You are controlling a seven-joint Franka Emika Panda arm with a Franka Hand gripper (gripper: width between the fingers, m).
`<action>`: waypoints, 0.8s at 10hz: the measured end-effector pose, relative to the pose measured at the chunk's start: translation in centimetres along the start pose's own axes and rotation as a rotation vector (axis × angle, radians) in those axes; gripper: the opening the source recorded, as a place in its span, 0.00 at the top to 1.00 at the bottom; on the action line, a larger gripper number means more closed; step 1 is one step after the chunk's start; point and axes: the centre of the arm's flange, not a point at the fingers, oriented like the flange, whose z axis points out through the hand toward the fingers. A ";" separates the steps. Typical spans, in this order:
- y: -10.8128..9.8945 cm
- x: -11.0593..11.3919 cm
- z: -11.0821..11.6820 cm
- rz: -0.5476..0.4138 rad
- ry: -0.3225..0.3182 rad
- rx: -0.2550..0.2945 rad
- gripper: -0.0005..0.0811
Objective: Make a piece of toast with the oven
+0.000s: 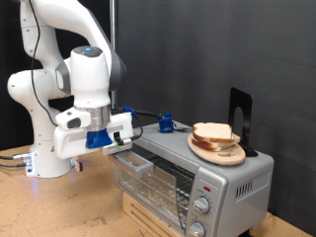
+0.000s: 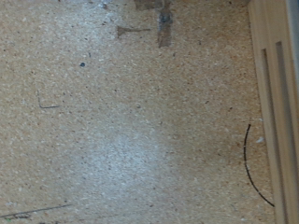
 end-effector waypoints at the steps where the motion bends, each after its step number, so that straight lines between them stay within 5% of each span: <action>1: 0.3 0.4 0.2 0.007 -0.002 -0.003 0.00; 8: 1.3 0.8 1.0 -0.047 -0.015 -0.068 0.00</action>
